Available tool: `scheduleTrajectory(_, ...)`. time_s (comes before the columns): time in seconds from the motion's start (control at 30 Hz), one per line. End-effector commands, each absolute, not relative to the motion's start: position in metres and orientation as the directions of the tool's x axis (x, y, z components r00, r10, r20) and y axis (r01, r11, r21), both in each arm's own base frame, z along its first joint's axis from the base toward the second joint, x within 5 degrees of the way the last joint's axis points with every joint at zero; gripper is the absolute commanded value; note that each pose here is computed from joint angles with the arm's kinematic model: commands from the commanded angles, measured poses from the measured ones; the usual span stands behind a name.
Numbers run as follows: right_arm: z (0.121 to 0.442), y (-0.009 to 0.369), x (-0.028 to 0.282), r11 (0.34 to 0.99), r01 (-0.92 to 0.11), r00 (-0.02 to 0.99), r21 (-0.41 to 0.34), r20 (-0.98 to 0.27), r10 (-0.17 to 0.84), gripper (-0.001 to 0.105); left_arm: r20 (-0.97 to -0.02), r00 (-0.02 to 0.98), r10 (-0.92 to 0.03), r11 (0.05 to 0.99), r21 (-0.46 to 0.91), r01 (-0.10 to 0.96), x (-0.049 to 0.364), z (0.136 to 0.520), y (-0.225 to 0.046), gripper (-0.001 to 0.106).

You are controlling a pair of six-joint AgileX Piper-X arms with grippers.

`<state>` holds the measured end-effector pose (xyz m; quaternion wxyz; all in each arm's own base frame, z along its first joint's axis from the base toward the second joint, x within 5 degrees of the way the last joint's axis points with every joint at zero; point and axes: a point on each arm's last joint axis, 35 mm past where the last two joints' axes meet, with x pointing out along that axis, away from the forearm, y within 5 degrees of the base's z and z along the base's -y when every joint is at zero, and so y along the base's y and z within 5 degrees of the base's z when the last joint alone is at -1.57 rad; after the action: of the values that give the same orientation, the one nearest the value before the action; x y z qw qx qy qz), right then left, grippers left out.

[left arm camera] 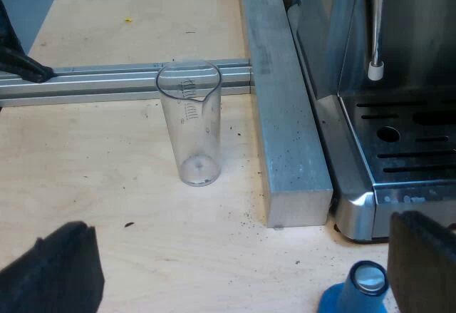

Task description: Place mug into machine

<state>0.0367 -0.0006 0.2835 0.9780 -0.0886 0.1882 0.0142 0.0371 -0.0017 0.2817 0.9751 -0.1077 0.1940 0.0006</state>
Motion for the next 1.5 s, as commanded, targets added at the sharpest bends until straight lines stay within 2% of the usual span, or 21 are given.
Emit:
scheduleTrajectory(0.03,0.287,-0.001,0.038,0.983,-0.065,0.933,-0.174,-0.361,-0.002,0.069,-0.371,0.925,-0.084,0.973,-0.231,-0.005,0.039,0.285,-0.003,0.082)
scheduleTrajectory(0.3,0.287,-0.001,0.038,0.983,-0.065,0.933,-0.174,-0.361,-0.002,0.069,-0.370,0.919,-0.135,0.968,-0.248,0.043,0.038,0.285,-0.005,0.082)
scheduleTrajectory(0.43,0.287,-0.001,0.038,0.984,-0.062,0.933,-0.166,-0.361,-0.002,0.069,-0.362,0.909,-0.204,0.957,-0.269,0.108,0.038,0.286,-0.008,0.082)
scheduleTrajectory(0.5,0.293,0.000,0.034,0.984,-0.062,0.933,-0.166,-0.361,-0.002,0.069,-0.352,0.893,-0.279,0.939,-0.296,0.176,0.037,0.288,-0.010,0.082)
scheduleTrajectory(0.63,0.305,0.001,0.025,0.980,-0.070,0.932,-0.185,-0.363,-0.002,0.069,-0.322,0.884,-0.339,0.920,-0.312,0.239,0.033,0.296,-0.012,0.082)
scheduleTrajectory(0.73,0.316,0.001,0.026,0.981,-0.083,0.908,-0.175,-0.418,0.002,0.069,-0.269,0.864,-0.426,0.886,-0.317,0.339,0.032,0.303,-0.015,0.082)
scheduleTrajectory(0.87,0.323,0.001,0.031,0.979,-0.131,0.869,-0.156,-0.494,0.037,0.069,-0.233,0.752,-0.617,0.776,-0.341,0.531,0.035,0.309,-0.024,0.082)
scheduleTrajectory(1.0,0.320,0.004,0.039,0.962,-0.239,0.799,-0.136,-0.589,0.116,0.069,-0.249,0.641,-0.726,0.684,-0.360,0.634,0.039,0.308,-0.032,0.082)
scheduleTrajectory(1.13,0.314,0.007,0.049,0.942,-0.313,0.730,-0.118,-0.664,0.160,0.069,-0.280,0.571,-0.771,0.636,-0.353,0.686,0.042,0.302,-0.038,0.082)
scheduleTrajectory(1.2,0.312,0.008,0.054,0.935,-0.337,0.706,-0.109,-0.686,0.174,0.069,-0.282,0.568,-0.773,0.634,-0.352,0.688,0.042,0.302,-0.038,0.082)
scheduleTrajectory(1.23,0.310,0.009,0.062,0.930,-0.354,0.689,-0.103,-0.701,0.184,0.069,-0.296,0.532,-0.794,0.608,-0.346,0.714,0.044,0.295,-0.041,0.082)
scheduleTrajectory(1.3,0.305,0.011,0.071,0.926,-0.362,0.687,-0.103,-0.701,0.191,0.069,-0.309,0.472,-0.826,0.560,-0.351,0.750,0.047,0.280,-0.046,0.082)
scheduleTrajectory(1.5,0.281,0.013,0.100,0.926,-0.356,0.738,-0.124,-0.646,0.197,0.069,-0.281,0.473,-0.835,0.548,-0.339,0.765,0.055,0.268,-0.051,0.082)
